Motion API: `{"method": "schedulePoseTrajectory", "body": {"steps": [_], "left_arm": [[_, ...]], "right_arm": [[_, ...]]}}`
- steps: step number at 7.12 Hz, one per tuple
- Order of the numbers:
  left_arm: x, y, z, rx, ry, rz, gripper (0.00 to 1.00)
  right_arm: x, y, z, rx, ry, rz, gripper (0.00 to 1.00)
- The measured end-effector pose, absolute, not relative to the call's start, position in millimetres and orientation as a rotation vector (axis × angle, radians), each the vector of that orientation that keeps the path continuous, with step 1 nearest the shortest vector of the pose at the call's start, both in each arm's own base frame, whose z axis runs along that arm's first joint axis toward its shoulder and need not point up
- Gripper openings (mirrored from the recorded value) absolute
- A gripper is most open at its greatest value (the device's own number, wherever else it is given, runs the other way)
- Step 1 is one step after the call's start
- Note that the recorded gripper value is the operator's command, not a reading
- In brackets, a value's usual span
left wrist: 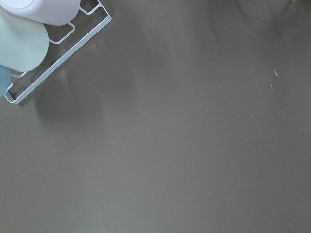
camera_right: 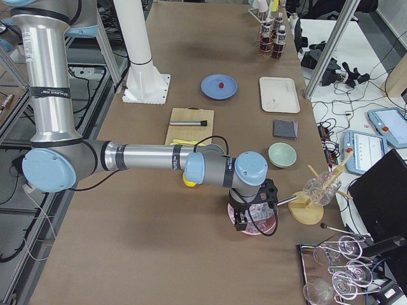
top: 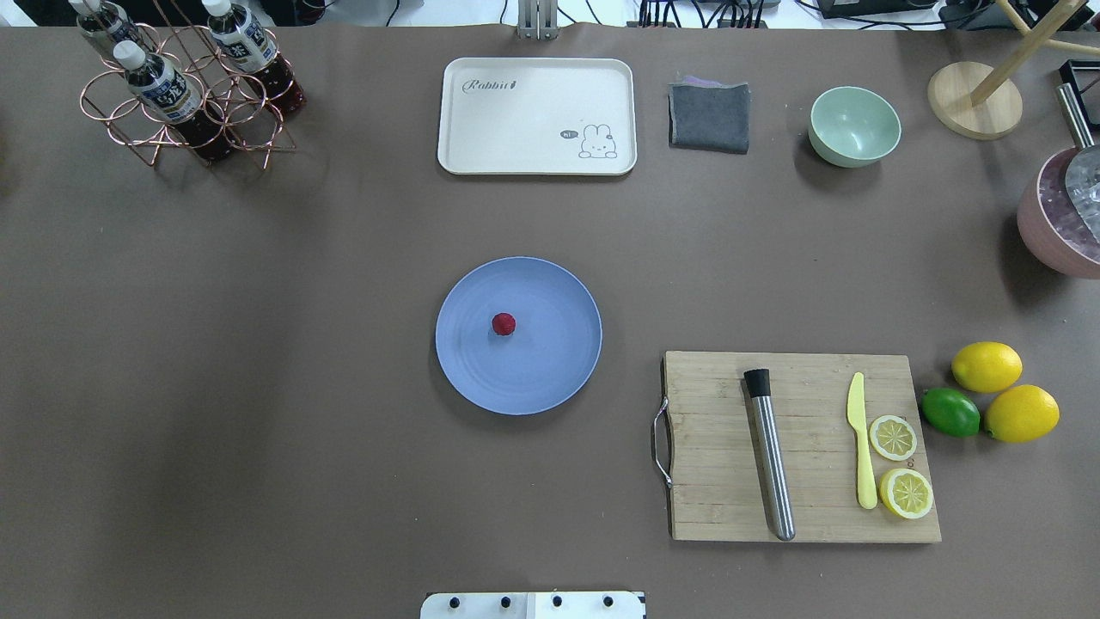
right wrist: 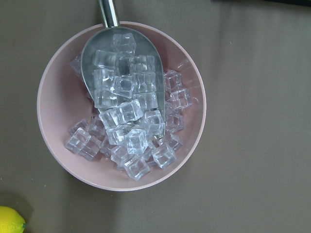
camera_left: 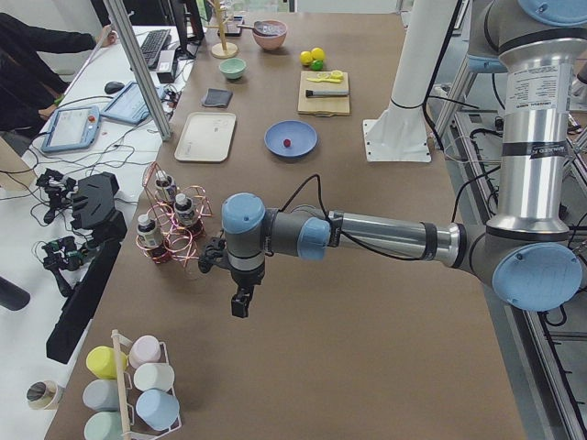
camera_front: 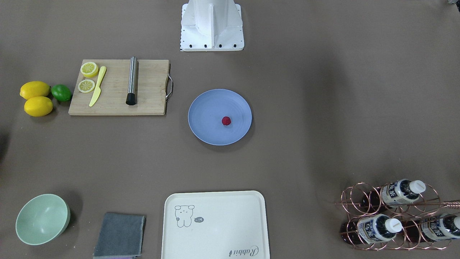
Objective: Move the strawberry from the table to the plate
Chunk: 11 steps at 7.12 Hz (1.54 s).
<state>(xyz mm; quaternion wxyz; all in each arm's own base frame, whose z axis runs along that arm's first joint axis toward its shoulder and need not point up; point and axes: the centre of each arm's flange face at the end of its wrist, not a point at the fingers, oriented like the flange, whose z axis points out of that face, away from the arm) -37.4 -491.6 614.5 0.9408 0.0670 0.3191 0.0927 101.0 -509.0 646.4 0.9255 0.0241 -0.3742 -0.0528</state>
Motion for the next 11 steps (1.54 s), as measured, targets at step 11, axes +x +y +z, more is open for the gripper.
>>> {"method": "schedulePoseTrajectory", "body": {"steps": [11], "left_arm": [[-47,-470,635,0.158,0.648,0.179,0.98]], "right_arm": [[100,-506,645,0.045,-0.781,-0.077,1.00]]}}
